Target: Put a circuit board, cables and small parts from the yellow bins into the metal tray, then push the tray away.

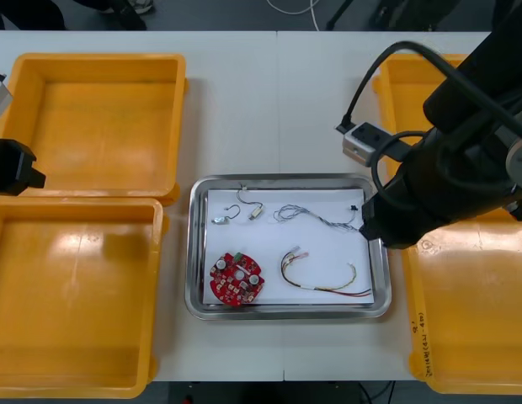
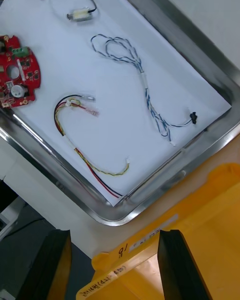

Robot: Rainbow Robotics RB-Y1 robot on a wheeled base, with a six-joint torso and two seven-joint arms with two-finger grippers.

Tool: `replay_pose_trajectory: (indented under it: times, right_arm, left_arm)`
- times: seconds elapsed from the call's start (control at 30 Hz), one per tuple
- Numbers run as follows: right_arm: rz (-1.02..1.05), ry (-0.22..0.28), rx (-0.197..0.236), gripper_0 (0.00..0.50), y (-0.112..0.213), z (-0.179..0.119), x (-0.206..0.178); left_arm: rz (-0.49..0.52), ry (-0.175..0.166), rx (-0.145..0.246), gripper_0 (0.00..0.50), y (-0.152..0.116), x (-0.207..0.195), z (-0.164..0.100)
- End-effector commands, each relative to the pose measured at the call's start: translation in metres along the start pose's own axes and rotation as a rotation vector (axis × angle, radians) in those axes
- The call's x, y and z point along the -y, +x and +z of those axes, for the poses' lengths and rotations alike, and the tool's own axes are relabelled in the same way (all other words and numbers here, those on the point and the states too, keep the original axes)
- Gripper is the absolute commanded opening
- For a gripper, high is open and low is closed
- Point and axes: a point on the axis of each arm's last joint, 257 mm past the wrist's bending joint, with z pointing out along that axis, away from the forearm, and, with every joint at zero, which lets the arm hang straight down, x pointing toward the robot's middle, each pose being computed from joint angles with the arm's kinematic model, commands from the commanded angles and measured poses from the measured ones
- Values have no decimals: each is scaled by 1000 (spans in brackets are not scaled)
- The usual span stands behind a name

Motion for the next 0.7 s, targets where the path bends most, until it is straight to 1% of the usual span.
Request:
replay_pose_trajectory:
  times: [0.03, 0.07, 0.1, 0.13, 0.27, 0.3, 0.33, 0.37, 0.4, 0.43, 0.53, 0.6, 0.7]
  right_arm:
    - [-205, 43, -9, 500, -3, 0, -23]
    - [-235, 41, -25, 500, 0, 4, -27]
    - [-235, 41, -25, 500, 0, 4, -27]
    - [-279, 38, -46, 500, 3, 9, -35]
    - [-377, 21, -9, 500, -13, 22, -62]
    - [-377, 21, -9, 500, -13, 22, -62]
    - [-413, 14, 6, 500, -20, 29, -75]
    - [-422, 11, 9, 500, -22, 31, -78]
    - [-477, 8, 17, 500, -28, 39, -86]
    - [-477, 8, 17, 500, -28, 39, -86]
    - [-571, 8, 18, 500, -37, 51, -93]
    - [-607, -1, 25, 500, -40, 57, -96]
    - [-674, -2, 32, 500, -42, 69, -100]
  left_arm:
    - [-67, -61, 21, 500, 1, -22, -16]
    - [-67, -62, 21, 500, 1, -22, -17]
    - [-67, -62, 21, 500, 1, -22, -17]
    - [-66, -62, 21, 500, 1, -22, -17]
    - [-68, -65, 21, 500, 1, -23, -17]
    - [-68, -65, 21, 500, 1, -23, -17]
    - [-69, -62, 17, 500, 2, -23, -17]
    - [-70, -62, 15, 500, 3, -23, -16]
    - [-74, -60, 13, 500, 4, -22, -16]
    - [-74, -60, 13, 500, 4, -22, -16]
    - [-78, -52, 7, 500, 6, -20, -15]
    - [-82, -49, 5, 500, 7, -20, -15]
    - [-86, -47, 4, 500, 7, -19, -15]
